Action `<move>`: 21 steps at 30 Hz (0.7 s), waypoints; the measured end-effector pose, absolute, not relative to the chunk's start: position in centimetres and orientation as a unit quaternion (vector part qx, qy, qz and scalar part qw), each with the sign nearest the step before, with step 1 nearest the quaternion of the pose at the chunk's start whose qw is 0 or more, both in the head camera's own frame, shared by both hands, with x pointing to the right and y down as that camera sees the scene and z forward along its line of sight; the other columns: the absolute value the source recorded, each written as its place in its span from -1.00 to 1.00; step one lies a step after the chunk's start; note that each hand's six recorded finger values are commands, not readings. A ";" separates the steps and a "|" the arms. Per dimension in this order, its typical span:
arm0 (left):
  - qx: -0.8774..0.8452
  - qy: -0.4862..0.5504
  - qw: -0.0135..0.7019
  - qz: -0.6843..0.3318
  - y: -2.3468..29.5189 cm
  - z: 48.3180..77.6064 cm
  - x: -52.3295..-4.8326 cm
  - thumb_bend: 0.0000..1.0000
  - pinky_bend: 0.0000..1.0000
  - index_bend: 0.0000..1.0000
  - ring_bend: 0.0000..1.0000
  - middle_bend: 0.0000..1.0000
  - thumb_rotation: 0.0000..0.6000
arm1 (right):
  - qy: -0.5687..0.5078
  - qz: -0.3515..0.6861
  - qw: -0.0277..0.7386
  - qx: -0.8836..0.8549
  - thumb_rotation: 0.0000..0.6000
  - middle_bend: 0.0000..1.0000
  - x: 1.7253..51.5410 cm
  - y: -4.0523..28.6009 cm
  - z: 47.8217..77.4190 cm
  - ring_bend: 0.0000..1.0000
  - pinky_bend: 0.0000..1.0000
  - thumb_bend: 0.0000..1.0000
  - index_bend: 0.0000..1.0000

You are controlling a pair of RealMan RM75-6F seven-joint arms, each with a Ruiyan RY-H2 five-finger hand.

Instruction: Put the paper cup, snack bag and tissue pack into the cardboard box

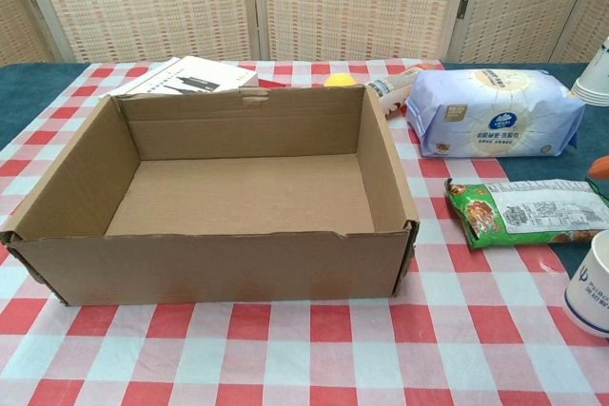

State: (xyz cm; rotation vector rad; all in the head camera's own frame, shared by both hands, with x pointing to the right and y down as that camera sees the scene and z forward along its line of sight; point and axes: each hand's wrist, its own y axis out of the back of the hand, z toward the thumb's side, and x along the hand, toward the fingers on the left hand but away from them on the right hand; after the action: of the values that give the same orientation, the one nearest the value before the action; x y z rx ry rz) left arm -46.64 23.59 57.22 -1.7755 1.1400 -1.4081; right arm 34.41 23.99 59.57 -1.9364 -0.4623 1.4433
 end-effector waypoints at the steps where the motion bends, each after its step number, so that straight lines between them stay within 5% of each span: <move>1: -0.669 0.429 0.297 -0.529 23.6 57.2 -46.6 -0.54 -0.54 -0.89 -1.00 -0.97 1.00 | -0.176 0.552 0.335 -0.743 1.00 -1.00 34.3 24.0 59.8 -1.00 -0.74 -1.00 -0.86; 14: -0.669 0.439 0.291 -0.525 23.3 56.9 -47.0 -0.54 -0.54 -0.89 -1.00 -0.97 1.00 | -0.161 0.555 0.323 -0.750 1.00 -0.94 33.4 23.9 62.5 -0.99 -0.63 -1.00 -0.76; 21: -0.670 0.440 0.289 -0.523 23.4 56.9 -47.0 -0.54 -0.54 -0.89 -1.00 -0.97 1.00 | -0.158 0.554 0.318 -0.753 1.00 -0.88 33.0 24.2 63.2 -0.89 -0.38 -1.00 -0.61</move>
State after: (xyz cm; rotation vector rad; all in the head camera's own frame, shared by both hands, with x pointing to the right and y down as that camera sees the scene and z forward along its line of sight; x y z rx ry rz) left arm -47.03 23.37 56.86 -1.7895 1.1758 -1.3954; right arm 32.96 24.15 63.20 -1.9799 -0.4162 1.4584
